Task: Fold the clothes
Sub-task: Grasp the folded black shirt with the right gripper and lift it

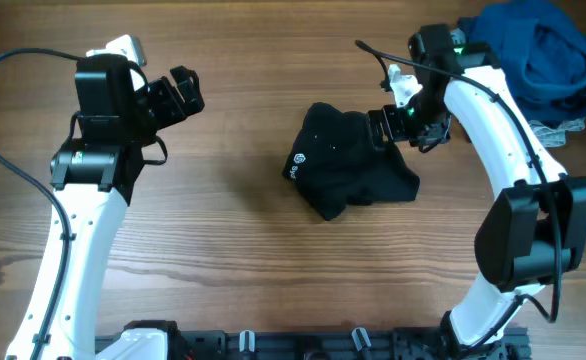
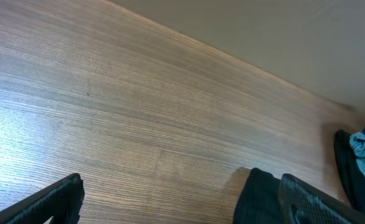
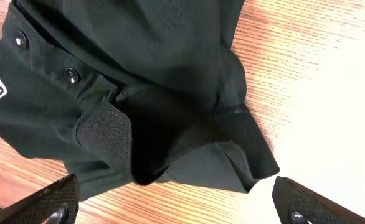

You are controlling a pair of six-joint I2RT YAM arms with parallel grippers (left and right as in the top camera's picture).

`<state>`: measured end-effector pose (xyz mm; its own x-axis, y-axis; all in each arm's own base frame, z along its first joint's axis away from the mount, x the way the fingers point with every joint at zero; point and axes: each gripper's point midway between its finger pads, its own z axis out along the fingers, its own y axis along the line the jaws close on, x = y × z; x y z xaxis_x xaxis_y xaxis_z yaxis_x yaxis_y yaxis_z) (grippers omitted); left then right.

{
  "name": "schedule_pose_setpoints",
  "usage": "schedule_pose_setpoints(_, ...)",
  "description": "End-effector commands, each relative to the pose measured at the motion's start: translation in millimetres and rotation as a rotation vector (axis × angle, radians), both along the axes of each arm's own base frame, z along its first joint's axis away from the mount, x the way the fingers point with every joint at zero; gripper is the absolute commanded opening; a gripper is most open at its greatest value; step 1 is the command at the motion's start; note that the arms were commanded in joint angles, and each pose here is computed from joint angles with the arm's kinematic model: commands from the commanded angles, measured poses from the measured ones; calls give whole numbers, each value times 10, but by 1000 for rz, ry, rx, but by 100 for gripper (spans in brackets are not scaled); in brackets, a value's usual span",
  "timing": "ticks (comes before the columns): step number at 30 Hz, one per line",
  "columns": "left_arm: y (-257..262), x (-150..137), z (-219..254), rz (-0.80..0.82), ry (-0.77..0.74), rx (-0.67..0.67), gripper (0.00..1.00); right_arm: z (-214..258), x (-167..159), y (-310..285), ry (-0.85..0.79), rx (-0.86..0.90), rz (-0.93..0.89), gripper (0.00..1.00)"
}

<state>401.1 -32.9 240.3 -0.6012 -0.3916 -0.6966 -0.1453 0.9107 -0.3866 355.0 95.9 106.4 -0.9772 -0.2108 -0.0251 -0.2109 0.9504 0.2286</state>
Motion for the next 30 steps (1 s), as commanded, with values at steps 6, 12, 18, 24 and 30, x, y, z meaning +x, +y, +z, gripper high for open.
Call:
schedule_pose_setpoints(6,46,15,-15,21,3,6,100,180,-1,407,-20,173,52,86)
schedule_pose_setpoints(12,46,15,-15,9,0,21,100,-165,-59,427,-28,171,105,74)
schedule_pose_setpoints(18,47,16,-14,9,-1,22,100,-173,-49,431,-30,174,60,4)
schedule_pose_setpoints(24,46,15,-15,9,0,21,100,-158,-750,468,228,127,46,4)
schedule_pose_setpoints(30,46,10,-22,7,3,24,100,-768,-1133,329,313,-5,-26,4)
